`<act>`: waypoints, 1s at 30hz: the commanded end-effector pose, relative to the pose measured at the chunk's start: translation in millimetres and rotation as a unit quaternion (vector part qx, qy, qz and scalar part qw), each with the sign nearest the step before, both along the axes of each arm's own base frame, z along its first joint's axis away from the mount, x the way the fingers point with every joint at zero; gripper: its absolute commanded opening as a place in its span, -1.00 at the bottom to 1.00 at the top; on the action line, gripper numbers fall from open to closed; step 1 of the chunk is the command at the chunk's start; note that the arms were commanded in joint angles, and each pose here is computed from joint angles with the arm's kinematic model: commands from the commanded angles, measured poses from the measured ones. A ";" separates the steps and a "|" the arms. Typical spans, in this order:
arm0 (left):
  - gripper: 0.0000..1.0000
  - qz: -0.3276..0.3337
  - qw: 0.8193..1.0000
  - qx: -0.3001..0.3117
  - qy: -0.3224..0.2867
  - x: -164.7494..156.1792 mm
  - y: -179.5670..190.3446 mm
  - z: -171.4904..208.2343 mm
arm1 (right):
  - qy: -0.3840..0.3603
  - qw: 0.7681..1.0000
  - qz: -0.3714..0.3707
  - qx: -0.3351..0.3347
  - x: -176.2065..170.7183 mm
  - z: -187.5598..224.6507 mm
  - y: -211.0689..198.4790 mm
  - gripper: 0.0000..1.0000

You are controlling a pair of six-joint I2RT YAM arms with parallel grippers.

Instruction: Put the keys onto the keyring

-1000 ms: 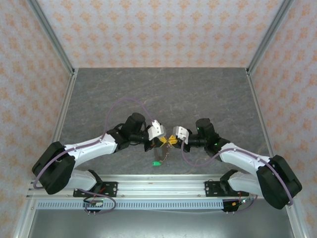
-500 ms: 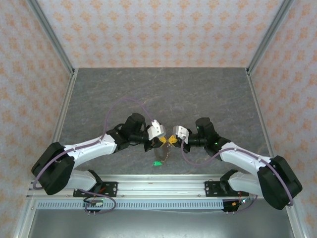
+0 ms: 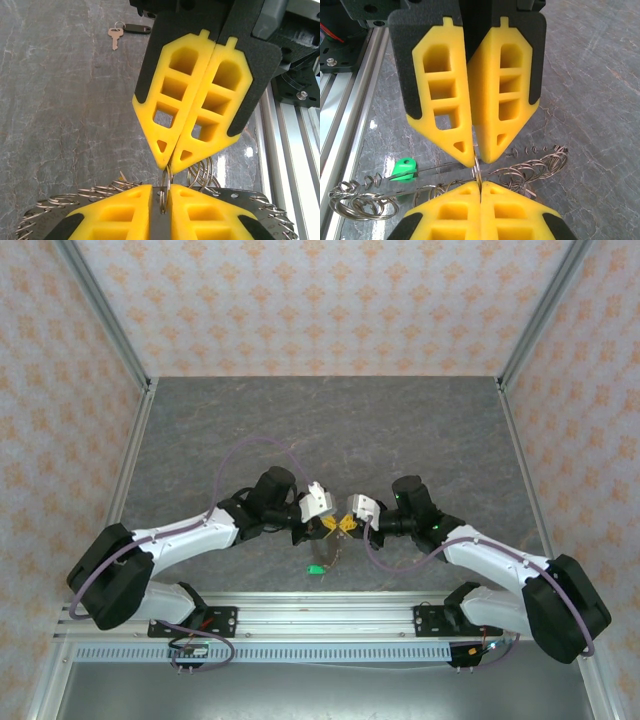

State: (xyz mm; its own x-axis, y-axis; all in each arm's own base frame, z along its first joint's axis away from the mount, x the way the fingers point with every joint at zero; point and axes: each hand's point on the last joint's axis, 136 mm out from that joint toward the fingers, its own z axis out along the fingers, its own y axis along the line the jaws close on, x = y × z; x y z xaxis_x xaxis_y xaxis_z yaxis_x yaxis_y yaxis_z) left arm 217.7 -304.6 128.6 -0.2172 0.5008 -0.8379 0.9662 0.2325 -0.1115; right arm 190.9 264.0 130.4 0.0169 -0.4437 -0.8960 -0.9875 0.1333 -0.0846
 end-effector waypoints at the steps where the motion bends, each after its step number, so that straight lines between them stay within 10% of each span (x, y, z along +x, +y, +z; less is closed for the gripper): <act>1: -0.68 -0.021 1.000 0.002 -0.003 -2.9 -3.9 5.5 | -0.030 0.999 0.013 0.025 1.5 22.8 7.7 -1.00; 30: -1.00 -0.014 1.000 0.000 -0.006 0.4 -5.1 7.1 | -0.040 0.997 -0.052 0.032 13.8 23.6 1.8 -0.84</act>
State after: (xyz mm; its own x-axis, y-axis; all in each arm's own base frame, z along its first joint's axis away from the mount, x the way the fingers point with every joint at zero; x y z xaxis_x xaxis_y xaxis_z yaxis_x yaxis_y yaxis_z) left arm 215.2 -306.8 123.0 -0.2265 0.5303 -0.8170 0.9693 0.2050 -0.1357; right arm 193.6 264.7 131.3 -0.0147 -0.4449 -0.8955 -0.9804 0.1825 -0.0746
